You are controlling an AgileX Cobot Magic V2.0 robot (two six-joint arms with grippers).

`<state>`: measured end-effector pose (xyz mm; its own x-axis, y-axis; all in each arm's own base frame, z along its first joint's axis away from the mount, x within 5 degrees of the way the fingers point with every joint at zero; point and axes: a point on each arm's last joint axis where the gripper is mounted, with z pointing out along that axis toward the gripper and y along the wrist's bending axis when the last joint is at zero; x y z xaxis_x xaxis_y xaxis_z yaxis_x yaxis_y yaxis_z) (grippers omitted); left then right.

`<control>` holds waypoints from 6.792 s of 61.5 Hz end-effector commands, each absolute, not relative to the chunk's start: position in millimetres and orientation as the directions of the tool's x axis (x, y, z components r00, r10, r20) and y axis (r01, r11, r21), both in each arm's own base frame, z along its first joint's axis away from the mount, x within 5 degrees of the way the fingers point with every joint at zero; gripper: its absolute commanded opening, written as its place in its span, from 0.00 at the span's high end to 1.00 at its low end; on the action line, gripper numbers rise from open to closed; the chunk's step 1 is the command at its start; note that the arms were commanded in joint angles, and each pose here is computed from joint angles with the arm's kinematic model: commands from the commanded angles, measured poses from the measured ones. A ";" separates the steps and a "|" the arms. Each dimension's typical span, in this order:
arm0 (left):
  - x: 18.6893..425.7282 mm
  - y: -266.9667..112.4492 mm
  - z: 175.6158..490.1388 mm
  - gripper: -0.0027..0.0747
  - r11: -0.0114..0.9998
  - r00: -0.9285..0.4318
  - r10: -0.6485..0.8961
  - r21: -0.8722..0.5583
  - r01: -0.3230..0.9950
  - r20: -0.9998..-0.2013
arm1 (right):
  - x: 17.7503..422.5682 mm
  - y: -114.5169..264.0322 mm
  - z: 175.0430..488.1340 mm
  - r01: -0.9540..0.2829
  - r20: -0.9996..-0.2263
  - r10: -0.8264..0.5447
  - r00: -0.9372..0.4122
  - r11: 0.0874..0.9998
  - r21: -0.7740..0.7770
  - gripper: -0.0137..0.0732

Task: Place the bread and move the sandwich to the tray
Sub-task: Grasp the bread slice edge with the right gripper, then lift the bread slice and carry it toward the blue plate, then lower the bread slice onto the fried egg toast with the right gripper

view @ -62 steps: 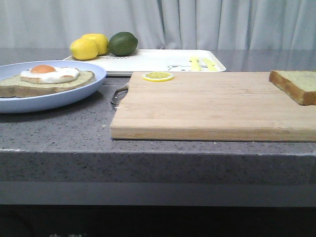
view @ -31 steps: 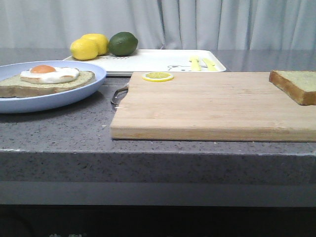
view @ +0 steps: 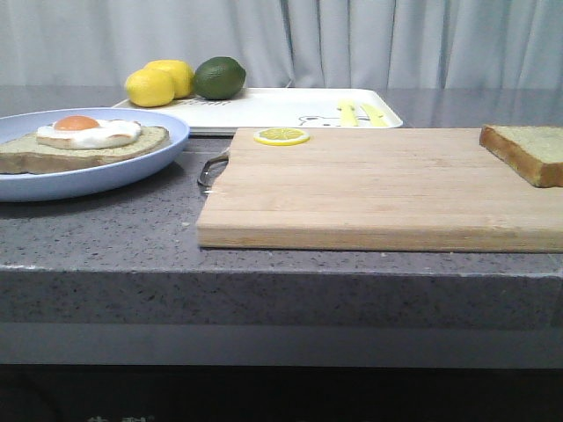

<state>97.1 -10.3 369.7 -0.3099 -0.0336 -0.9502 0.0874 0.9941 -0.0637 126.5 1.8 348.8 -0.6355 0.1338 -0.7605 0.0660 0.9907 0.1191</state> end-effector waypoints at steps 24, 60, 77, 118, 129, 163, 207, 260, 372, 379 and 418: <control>100.5 -10.1 387.3 0.33 0.993 -0.192 -0.057 -0.075 0.087 -0.980 | 195.0 -25.2 350.7 0.215 -0.607 0.254 -0.753 0.967 0.138 0.31; 100.4 -10.5 387.3 0.33 0.993 -0.192 -0.057 -0.075 0.091 -0.980 | 233.9 -119.3 301.9 0.218 -0.410 0.580 -0.704 0.726 0.652 0.37; 100.4 -10.5 387.2 0.33 0.993 -0.194 -0.057 -0.075 0.091 -0.979 | 260.2 -133.2 268.8 0.184 -0.301 0.576 -0.760 0.635 0.750 0.39; 100.4 -10.5 387.2 0.33 0.993 -0.194 -0.057 -0.075 0.091 -0.979 | 284.7 -129.1 239.8 0.094 -0.219 0.494 -0.842 0.533 0.841 0.39; 100.4 -10.5 387.0 0.33 0.993 -0.196 -0.056 -0.075 0.091 -0.979 | 286.2 -129.5 235.5 0.099 -0.199 0.490 -0.848 0.517 0.850 0.39; 100.4 -10.5 387.0 0.33 0.993 -0.196 -0.056 -0.075 0.091 -0.979 | 289.3 -120.5 234.5 0.085 -0.197 0.454 -0.869 0.529 0.845 0.75; 100.4 -10.5 387.0 0.33 0.993 -0.196 -0.056 -0.075 0.091 -0.979 | 263.6 -81.0 328.2 -0.082 -0.389 0.515 -0.764 0.521 0.850 0.92; 100.4 -10.5 387.0 0.33 0.993 -0.196 -0.056 -0.075 0.091 -0.979 | 285.7 197.9 354.5 -0.220 -0.289 0.499 -0.817 0.194 0.956 0.92; 100.4 -10.5 387.0 0.33 0.993 -0.196 -0.056 -0.075 0.091 -0.979 | 358.7 295.9 314.4 -0.060 -0.190 0.548 -0.815 0.246 0.967 0.92; 100.4 -10.5 387.0 0.33 0.993 -0.196 -0.056 -0.075 0.091 -0.979 | 358.6 295.9 314.0 -0.068 -0.202 0.543 -0.815 0.257 0.964 0.92; 100.4 -10.5 387.0 0.33 0.993 -0.196 -0.056 -0.075 0.091 -0.979 | 355.7 296.4 312.0 -0.150 -0.290 0.466 -0.836 0.315 0.937 0.37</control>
<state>97.7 -10.3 371.6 -0.2891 -0.0359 -0.9566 0.0882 0.9940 -0.0640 364.5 300.4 275.6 -0.8278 0.5081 -0.2380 -0.0442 0.3639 0.9304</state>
